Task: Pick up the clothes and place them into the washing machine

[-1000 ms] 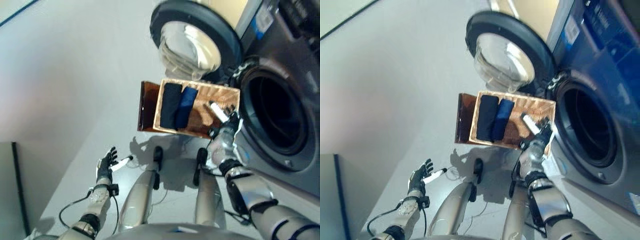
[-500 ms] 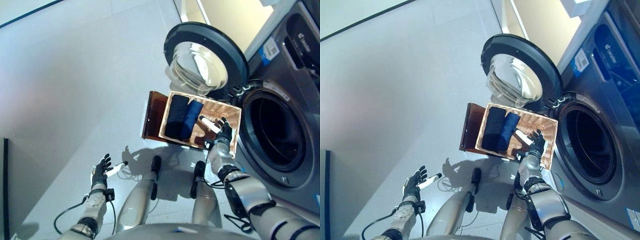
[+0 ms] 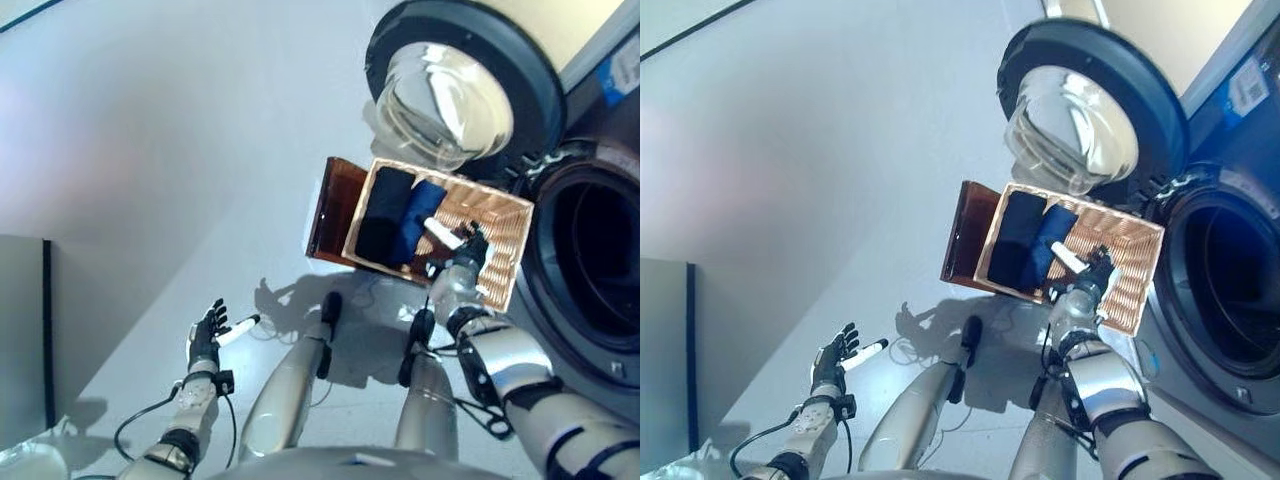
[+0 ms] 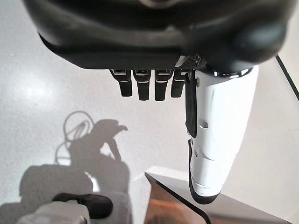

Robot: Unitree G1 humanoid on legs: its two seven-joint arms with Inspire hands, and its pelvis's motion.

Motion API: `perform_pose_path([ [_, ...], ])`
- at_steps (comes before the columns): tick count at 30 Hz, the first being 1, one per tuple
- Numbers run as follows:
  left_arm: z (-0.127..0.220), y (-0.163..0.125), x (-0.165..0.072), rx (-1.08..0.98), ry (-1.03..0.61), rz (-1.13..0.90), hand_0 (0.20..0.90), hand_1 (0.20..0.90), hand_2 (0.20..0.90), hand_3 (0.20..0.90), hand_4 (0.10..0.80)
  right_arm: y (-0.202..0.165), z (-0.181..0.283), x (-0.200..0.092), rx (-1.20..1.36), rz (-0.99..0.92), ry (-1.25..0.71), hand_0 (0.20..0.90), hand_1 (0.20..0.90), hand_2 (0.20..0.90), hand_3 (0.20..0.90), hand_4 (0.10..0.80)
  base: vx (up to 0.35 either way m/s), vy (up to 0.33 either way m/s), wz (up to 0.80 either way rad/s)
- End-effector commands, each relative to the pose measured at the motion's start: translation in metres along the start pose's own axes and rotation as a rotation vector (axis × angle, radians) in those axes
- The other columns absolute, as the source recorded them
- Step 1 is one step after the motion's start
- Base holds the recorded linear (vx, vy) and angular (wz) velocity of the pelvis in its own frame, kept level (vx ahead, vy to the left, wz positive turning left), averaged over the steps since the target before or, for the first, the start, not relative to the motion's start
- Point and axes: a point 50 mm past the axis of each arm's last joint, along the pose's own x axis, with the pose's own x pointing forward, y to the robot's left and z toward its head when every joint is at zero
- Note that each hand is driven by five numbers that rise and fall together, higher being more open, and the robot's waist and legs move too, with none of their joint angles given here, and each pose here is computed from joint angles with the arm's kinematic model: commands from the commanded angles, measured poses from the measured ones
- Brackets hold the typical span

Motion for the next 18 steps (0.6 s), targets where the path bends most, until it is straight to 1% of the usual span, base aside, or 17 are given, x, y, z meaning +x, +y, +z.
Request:
perform_pose_path([
  [1, 0.022, 0.021, 0.007, 0.032, -0.109, 0.058, 0.9, 0.9, 0.9, 0.9, 0.8, 0.007, 0.061, 0.01, 0.084, -0.029, -0.178, 0.9, 0.9, 0.9, 0.9, 0.8, -0.02, 0.041, 0.06],
  [4, 0.029, 0.016, 0.009, 0.024, -0.14, 0.043, 0.9, 0.9, 0.9, 0.9, 0.8, 0.01, 0.081, 0.011, 0.12, -0.04, -0.215, 0.9, 0.9, 0.9, 0.9, 0.8, -0.006, 0.016, 0.05],
  [9, 0.047, 0.008, 0.011, 0.011, -0.222, 0.007, 0.9, 0.9, 0.9, 0.9, 0.8, 0.011, 0.113, 0.012, 0.166, -0.062, -0.273, 0.9, 0.9, 0.9, 0.9, 0.8, 0.074, 0.001, 0.16],
  [10, 0.049, 0.006, 0.011, 0.01, -0.23, 0.003, 0.9, 0.9, 0.9, 0.9, 0.8, 0.013, 0.116, 0.012, 0.172, -0.061, -0.278, 0.73, 0.73, 0.73, 0.73, 0.678, 0.006, 0.007, 0.06],
  [11, 0.049, 0.006, 0.011, 0.009, -0.23, 0.003, 0.9, 0.9, 0.9, 0.9, 0.8, 0.013, 0.117, 0.012, 0.173, -0.061, -0.278, 0.73, 0.73, 0.73, 0.73, 0.678, 0.0, 0.0, 0.0],
  [12, 0.051, 0.005, 0.011, 0.011, -0.236, -0.003, 0.9, 0.9, 0.9, 0.9, 0.8, 0.016, 0.12, 0.011, 0.175, -0.054, -0.286, 0.326, 0.326, 0.326, 0.326, 0.39, 0.0, 0.0, 0.0],
  [13, 0.051, 0.005, 0.011, 0.011, -0.236, -0.003, 0.9, 0.9, 0.9, 0.9, 0.8, 0.016, 0.12, 0.011, 0.175, -0.054, -0.286, 0.2, 0.2, 0.2, 0.2, 0.3, 0.001, 0.015, 0.04],
  [18, 0.052, 0.007, 0.012, 0.012, -0.24, 0.012, 0.9, 0.9, 0.9, 0.9, 0.8, 0.028, 0.117, 0.006, 0.16, -0.016, -0.283, 0.2, 0.2, 0.2, 0.2, 0.3, 0.0, 0.005, 0.02],
])
